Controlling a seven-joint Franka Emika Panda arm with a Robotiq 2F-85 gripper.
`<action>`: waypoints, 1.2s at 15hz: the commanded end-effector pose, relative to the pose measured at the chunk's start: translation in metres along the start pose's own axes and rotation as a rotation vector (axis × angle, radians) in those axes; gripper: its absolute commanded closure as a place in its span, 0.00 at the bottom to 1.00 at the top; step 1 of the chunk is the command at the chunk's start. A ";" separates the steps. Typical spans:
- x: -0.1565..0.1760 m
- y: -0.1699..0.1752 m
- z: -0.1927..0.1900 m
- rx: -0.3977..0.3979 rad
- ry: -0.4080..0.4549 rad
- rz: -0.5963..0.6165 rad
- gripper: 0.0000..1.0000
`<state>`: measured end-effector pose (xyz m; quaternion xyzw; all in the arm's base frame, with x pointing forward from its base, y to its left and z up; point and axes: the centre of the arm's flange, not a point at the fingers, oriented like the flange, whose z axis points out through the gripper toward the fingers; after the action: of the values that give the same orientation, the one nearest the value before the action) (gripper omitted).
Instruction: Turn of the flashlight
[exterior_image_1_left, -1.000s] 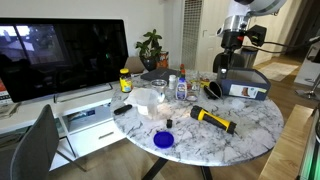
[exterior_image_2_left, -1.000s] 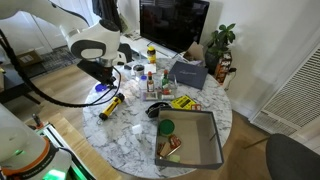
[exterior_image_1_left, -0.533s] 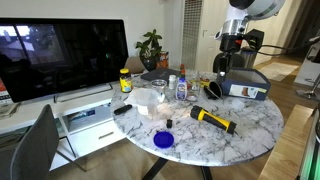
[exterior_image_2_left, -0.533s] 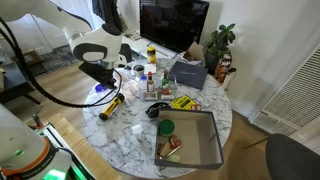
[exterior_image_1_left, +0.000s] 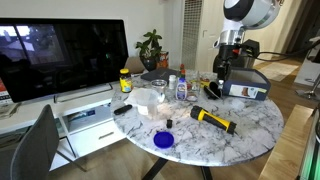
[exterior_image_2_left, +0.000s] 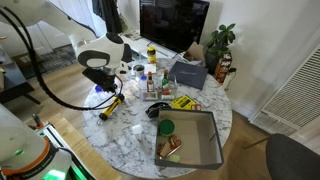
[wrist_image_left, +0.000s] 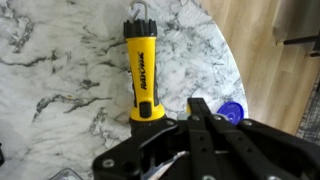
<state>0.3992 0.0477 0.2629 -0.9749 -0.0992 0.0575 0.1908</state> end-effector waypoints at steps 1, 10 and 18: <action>0.011 0.010 0.044 0.024 -0.019 0.034 1.00; 0.027 0.040 0.089 -0.002 -0.012 0.082 1.00; 0.043 0.048 0.107 0.003 -0.027 0.077 1.00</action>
<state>0.4276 0.0509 0.1569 -0.9767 -0.0582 0.0809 0.1899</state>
